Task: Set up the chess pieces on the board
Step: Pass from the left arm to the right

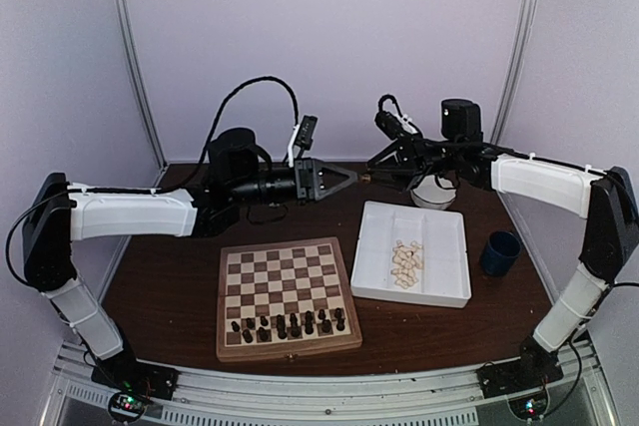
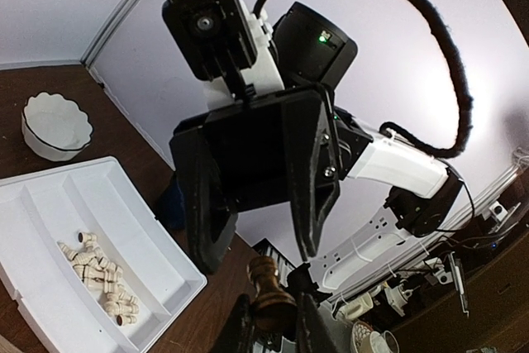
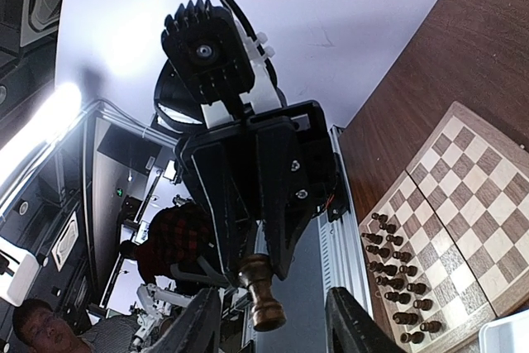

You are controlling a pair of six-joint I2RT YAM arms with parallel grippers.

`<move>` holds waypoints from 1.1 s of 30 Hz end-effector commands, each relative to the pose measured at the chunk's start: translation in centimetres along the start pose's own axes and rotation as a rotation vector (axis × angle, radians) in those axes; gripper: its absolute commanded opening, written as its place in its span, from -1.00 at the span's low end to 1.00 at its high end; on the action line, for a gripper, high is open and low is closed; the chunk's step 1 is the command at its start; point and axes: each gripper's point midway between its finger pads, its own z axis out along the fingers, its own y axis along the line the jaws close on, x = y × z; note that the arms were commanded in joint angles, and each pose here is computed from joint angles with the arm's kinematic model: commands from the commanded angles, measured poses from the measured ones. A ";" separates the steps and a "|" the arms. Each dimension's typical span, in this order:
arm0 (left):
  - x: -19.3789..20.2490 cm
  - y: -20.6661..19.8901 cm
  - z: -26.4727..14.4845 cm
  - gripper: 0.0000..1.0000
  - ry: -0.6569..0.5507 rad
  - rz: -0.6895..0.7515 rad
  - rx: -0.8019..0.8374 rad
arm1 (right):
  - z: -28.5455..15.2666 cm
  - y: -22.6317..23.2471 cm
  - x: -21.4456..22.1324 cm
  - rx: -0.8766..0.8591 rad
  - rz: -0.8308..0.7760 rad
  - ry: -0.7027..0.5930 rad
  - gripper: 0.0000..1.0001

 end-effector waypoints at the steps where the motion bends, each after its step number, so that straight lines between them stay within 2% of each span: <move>1: -0.9 -0.2 0.2 -0.77 -0.046 0.019 0.030 | 0.3 2.0 0.5 -0.036 -0.047 0.029 -0.10; 12: -1.0 0.9 -0.2 -0.78 -0.061 0.008 0.004 | 0.4 2.2 0.9 -0.040 -0.053 0.041 -0.34; 18: -0.8 1.4 0.1 -0.78 -0.055 -0.003 0.000 | 0.5 2.1 0.7 -0.036 -0.063 0.037 -0.59; 24: -0.3 2.1 0.2 -0.72 -0.039 -0.017 -0.025 | 0.5 2.1 0.3 -0.033 -0.081 0.031 -0.72; 25: -0.3 2.3 0.2 -0.62 -0.037 -0.018 -0.036 | 0.5 2.1 0.1 -0.031 -0.085 0.028 -0.73; 28: 0.2 3.3 -0.5 -0.13 -0.021 -0.014 -0.115 | 0.3 2.3 -0.4 -0.028 -0.102 0.028 -0.75; 29: 0.4 3.4 -1.0 0.25 -0.013 -0.002 -0.148 | 0.2 2.4 -0.7 -0.022 -0.116 0.027 -0.75; 30: 0.4 3.6 -1.6 0.87 -0.007 0.017 -0.183 | 0.1 2.2 -0.7 -0.009 -0.117 0.028 -0.75; 31: 0.5 3.7 -2.4 0.94 0.006 0.040 -0.225 | 0.0 2.1 -0.8 0.008 -0.135 0.029 -0.75; 33: 0.4 4.0 -4.3 0.95 0.019 0.077 -0.312 | 0.0 1.3 -0.5 0.062 -0.142 0.044 -0.75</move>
